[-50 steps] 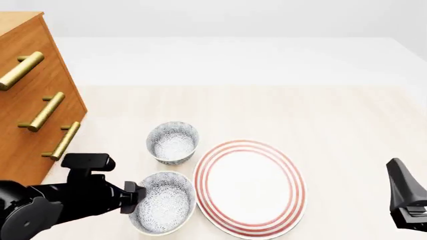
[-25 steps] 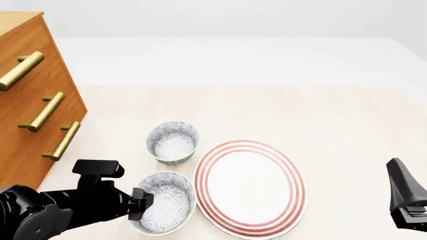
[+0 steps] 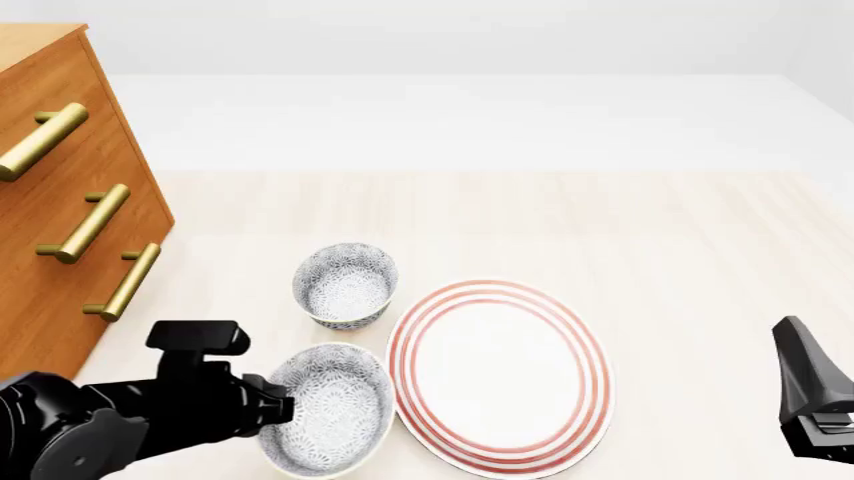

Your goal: Stack the bowl in the middle on the bowl at the back.

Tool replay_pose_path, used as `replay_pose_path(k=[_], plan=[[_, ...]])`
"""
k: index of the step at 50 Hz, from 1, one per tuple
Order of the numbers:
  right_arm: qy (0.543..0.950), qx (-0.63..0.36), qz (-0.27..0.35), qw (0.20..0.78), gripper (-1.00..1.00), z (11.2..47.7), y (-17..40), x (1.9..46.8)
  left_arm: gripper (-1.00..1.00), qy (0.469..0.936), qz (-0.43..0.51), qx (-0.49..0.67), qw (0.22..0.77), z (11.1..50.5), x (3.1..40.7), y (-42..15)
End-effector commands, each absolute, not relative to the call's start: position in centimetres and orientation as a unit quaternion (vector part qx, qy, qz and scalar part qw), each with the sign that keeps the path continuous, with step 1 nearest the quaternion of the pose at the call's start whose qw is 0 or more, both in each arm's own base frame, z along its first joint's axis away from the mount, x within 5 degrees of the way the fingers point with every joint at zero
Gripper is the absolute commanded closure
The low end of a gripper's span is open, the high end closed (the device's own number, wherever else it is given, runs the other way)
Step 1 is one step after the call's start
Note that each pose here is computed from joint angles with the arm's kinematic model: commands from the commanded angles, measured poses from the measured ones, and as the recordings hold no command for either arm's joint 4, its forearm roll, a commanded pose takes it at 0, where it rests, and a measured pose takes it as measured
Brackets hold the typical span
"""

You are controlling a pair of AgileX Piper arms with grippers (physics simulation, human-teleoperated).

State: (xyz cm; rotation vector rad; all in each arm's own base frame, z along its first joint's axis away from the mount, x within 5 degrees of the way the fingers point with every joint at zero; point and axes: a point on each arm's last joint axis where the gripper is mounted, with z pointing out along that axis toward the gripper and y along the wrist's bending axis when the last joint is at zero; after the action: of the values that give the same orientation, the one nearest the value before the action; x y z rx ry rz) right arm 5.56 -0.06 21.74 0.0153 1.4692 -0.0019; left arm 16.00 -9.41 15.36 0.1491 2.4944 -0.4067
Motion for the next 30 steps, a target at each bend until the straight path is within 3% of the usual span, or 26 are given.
replay_pose_path(k=[1, 6, 7, 30], plan=[[0.670, 0.006, -0.001, 0.742, -1.00, 21.7, -0.1, 5.6, 1.00, 0.937, -0.149, 0.069, 0.309, 16.5, 15.7, -9.0], [0.670, 0.006, -0.001, 0.743, -1.00, 21.8, -0.1, 5.6, 1.00, 0.934, -0.152, 0.071, 0.314, 17.7, 15.5, -9.0], [0.668, 0.003, -0.003, 0.745, -1.00, 21.9, 0.0, 5.5, 1.00, 0.922, -0.171, 0.065, 0.343, 22.7, 13.9, -8.2], [0.667, 0.002, -0.004, 0.745, -1.00, 21.9, 0.0, 5.5, 1.00, 0.910, -0.193, 0.063, 0.361, 28.6, 11.7, -7.3]])
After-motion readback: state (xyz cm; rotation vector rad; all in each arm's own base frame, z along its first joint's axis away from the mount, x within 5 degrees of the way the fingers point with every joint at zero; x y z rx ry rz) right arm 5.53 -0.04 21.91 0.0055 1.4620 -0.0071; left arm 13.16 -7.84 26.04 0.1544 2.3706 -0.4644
